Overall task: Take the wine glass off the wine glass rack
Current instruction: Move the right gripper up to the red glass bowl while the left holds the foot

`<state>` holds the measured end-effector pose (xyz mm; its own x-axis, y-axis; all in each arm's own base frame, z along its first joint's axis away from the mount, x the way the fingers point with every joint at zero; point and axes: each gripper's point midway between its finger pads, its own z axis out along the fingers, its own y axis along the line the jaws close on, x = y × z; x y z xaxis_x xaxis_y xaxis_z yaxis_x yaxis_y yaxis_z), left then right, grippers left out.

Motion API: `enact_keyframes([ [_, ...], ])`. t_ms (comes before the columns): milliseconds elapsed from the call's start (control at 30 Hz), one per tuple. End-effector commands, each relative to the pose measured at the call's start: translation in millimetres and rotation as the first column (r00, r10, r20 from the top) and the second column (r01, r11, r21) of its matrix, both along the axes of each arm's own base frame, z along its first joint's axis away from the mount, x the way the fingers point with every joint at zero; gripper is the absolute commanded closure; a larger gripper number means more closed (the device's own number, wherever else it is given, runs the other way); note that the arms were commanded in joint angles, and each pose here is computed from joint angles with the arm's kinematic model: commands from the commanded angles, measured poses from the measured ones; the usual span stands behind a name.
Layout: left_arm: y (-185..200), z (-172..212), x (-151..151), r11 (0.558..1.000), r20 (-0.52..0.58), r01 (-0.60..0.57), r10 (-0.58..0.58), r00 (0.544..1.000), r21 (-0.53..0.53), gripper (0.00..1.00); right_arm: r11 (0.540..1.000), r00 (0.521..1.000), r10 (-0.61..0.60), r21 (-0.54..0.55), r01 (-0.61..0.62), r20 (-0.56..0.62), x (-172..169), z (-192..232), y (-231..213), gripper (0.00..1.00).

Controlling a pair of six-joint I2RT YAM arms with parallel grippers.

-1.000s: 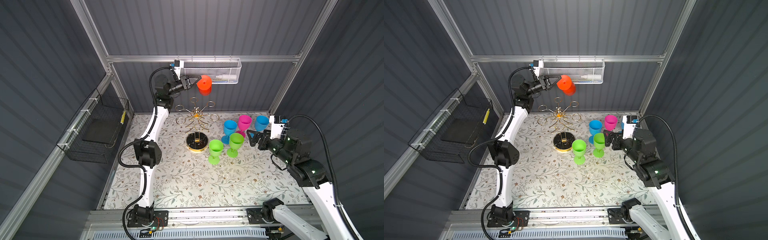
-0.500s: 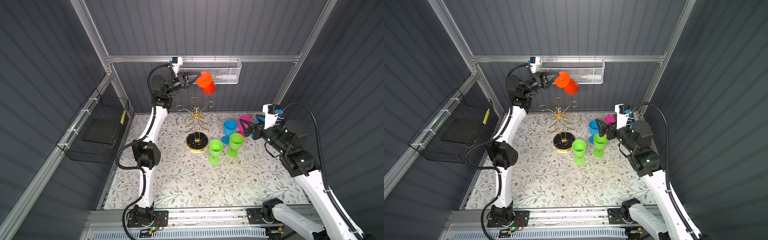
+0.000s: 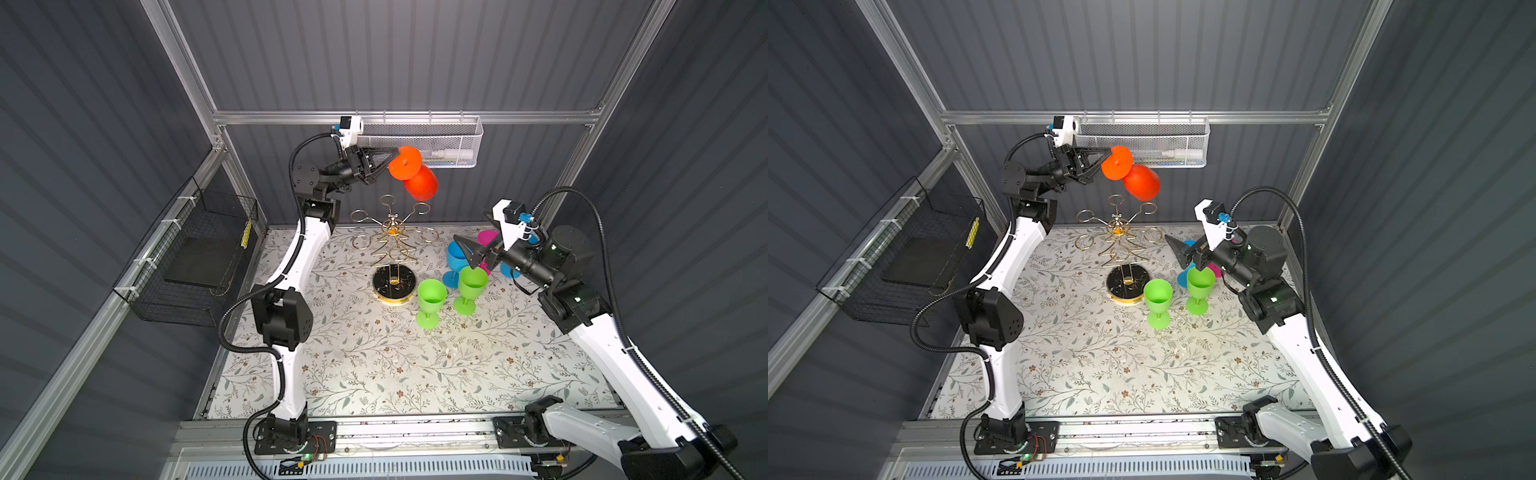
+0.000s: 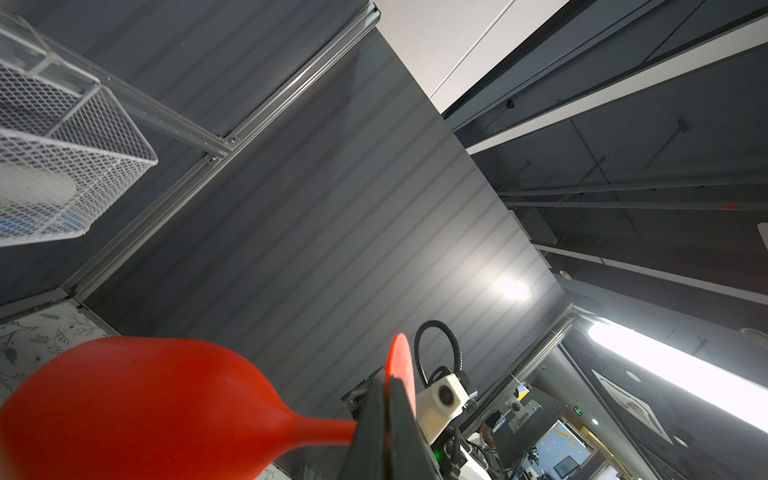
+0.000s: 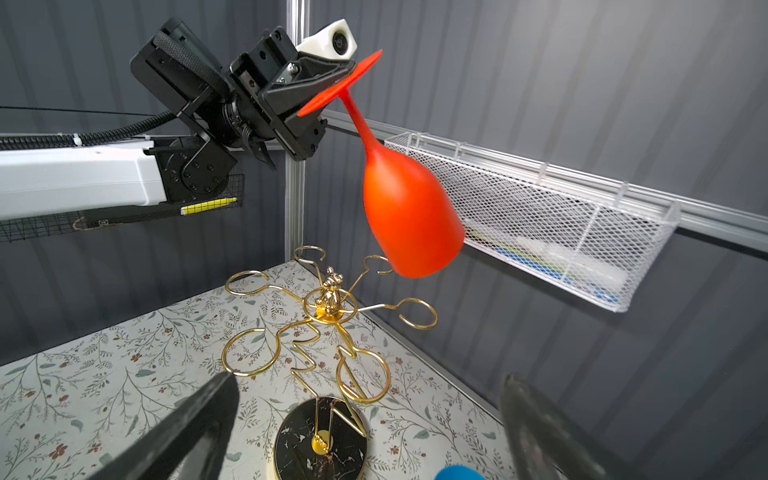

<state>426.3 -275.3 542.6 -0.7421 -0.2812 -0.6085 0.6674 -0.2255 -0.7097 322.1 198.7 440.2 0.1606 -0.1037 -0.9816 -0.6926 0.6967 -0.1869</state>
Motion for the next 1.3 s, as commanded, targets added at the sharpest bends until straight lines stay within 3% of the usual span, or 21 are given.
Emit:
enact_keyframes([
  [0, 4, 20, -35, 1.0, 0.086, 0.024, -0.022, 0.996, -0.018, 1.0, 0.995, 0.991, 0.084, -0.055, -0.078, 0.108, -4, 18, 19, 0.01],
  [400, 0, 11, -56, 0.997, 0.05, 0.062, -0.06, 0.997, -0.039, 1.0, 0.985, 0.98, 0.135, -0.123, -0.118, 0.148, 23, 19, 54, 0.01],
  [1267, 6, 12, -79, 0.991, 0.043, 0.118, -0.115, 0.992, -0.069, 1.0, 0.987, 0.99, 0.07, -0.15, -0.051, 0.124, 88, 6, 87, 0.01],
])
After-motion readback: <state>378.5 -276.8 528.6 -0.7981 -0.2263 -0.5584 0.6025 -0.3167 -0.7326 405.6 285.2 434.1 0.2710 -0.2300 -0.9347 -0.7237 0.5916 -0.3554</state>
